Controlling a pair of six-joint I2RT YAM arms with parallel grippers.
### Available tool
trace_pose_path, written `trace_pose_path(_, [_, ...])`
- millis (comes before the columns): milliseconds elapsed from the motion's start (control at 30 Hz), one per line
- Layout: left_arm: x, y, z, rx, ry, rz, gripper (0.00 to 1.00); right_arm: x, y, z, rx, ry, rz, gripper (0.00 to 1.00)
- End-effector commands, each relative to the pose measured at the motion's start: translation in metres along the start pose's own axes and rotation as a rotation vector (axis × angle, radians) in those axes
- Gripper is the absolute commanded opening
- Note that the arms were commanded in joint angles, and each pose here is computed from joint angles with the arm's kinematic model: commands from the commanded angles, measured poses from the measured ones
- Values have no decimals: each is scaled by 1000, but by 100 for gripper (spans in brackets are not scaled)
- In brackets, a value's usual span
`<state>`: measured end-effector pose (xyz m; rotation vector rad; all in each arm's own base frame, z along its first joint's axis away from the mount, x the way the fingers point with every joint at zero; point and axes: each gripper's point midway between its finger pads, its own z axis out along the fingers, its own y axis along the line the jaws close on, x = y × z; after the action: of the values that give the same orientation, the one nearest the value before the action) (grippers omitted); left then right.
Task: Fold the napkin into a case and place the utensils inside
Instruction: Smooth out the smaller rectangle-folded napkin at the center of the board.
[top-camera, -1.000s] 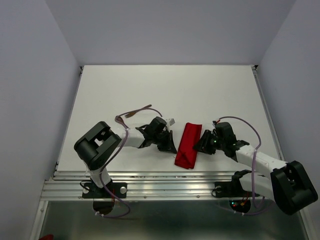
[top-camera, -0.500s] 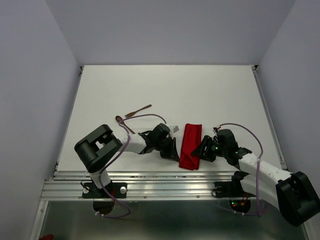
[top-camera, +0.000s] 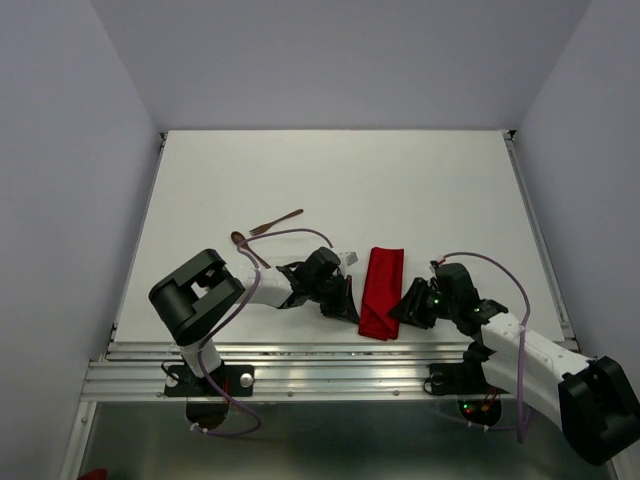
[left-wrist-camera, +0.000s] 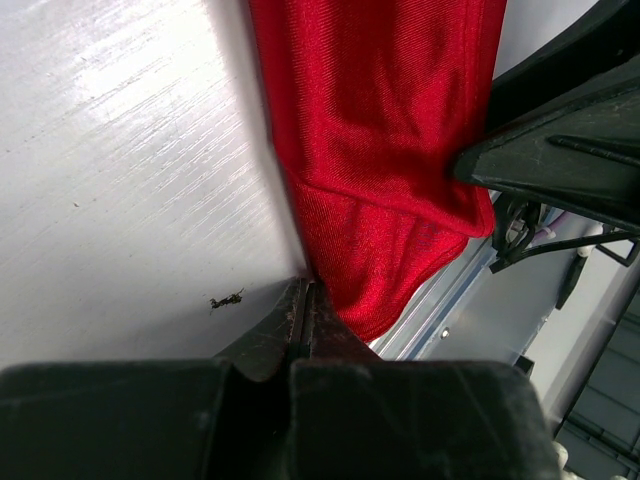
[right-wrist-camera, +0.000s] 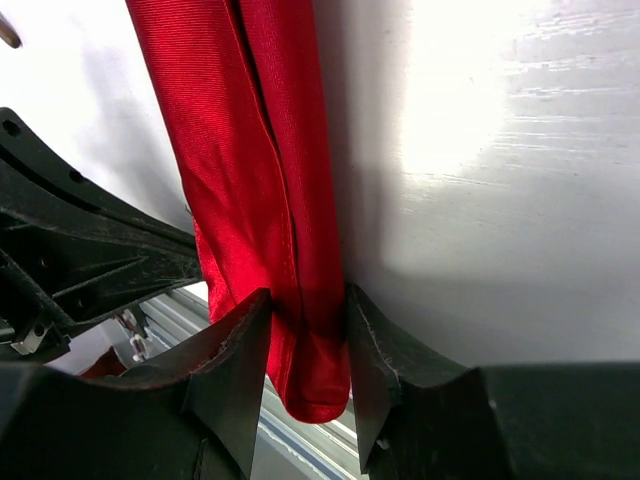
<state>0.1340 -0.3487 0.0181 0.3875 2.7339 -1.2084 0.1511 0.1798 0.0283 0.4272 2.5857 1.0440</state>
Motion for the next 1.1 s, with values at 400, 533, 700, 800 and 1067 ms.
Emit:
trace_pose_path(400, [5, 7, 4, -31, 25, 17, 0, 8, 14, -6, -51, 43, 22, 11])
trace_pose_path(533, [4, -7, 5, 1, 33, 56, 0, 1, 27, -8, -77, 36, 7, 4])
trace_pose_path(700, [3, -5, 9, -7, 42, 53, 0, -1, 38, -10, -105, 45, 6, 1])
trace_pose_path(800, [4, 0, 12, -23, 44, 48, 0, -2, 42, -12, -115, 48, 4, 1])
trace_pose_path(1067, [5, 6, 16, -36, 50, 42, 0, 1, 36, -10, -84, 59, 11, 1])
